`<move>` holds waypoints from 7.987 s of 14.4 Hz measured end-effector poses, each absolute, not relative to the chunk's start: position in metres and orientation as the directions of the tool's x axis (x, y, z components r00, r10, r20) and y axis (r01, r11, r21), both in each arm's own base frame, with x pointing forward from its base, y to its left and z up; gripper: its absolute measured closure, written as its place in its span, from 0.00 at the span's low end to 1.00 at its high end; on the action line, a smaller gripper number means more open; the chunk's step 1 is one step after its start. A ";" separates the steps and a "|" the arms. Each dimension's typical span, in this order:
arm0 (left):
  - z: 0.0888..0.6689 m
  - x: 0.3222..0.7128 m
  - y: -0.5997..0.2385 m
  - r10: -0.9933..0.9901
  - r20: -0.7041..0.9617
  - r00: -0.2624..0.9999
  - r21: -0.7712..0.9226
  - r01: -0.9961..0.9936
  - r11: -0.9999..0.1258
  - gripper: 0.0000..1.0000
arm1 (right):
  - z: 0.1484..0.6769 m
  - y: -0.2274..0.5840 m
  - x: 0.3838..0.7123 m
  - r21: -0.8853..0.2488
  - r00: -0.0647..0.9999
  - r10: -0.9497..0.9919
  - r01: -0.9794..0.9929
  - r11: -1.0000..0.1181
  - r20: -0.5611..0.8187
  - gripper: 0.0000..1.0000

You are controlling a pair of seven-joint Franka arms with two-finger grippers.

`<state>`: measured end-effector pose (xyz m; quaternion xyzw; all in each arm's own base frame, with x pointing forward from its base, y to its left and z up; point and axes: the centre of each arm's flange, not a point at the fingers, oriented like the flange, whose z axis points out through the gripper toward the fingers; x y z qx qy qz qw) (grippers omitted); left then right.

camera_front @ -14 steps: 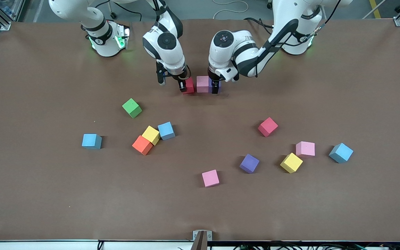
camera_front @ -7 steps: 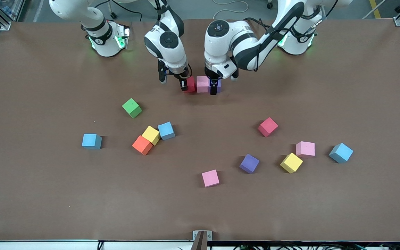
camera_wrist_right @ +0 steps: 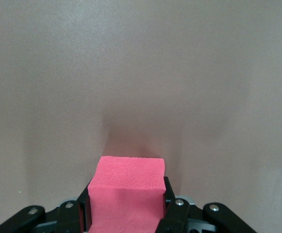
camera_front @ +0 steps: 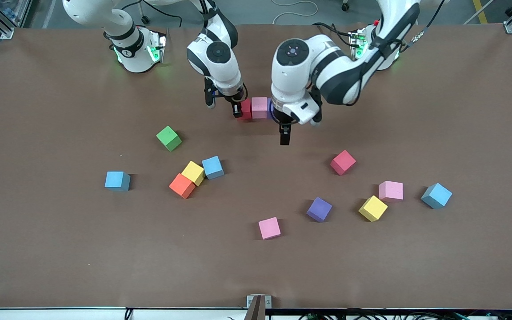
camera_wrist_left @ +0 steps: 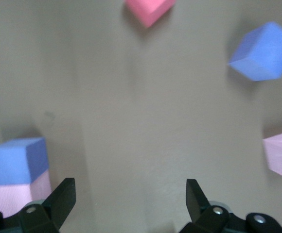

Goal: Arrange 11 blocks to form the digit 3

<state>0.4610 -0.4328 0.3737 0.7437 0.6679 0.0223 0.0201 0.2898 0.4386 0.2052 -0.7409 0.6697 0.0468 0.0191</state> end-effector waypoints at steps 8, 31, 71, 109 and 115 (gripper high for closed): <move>0.438 0.562 -0.355 0.871 0.067 0.486 0.108 0.865 -0.491 0.00 | 0.205 0.440 0.289 0.034 0.101 -0.990 -0.994 -0.104 -0.095 0.46; 0.640 0.576 -0.038 0.118 0.105 0.987 -0.090 0.128 -0.988 0.00 | 0.187 0.444 0.282 0.066 0.114 -0.992 -0.991 -0.118 -0.063 0.00; 0.658 0.541 -0.045 0.018 0.058 0.998 -0.019 0.019 -1.000 0.00 | 0.227 0.345 0.531 -0.007 0.240 -0.971 -0.971 -0.240 0.001 0.00; 0.640 0.556 -0.034 0.018 0.045 0.999 -0.016 0.019 -1.000 0.00 | 0.244 0.435 0.442 -0.003 0.998 -0.070 -0.070 -0.998 0.006 0.44; 0.640 0.556 -0.034 0.019 0.045 0.999 -0.016 0.019 -1.000 0.00 | 0.223 0.452 0.400 -0.018 1.000 0.009 0.009 -1.000 0.018 0.44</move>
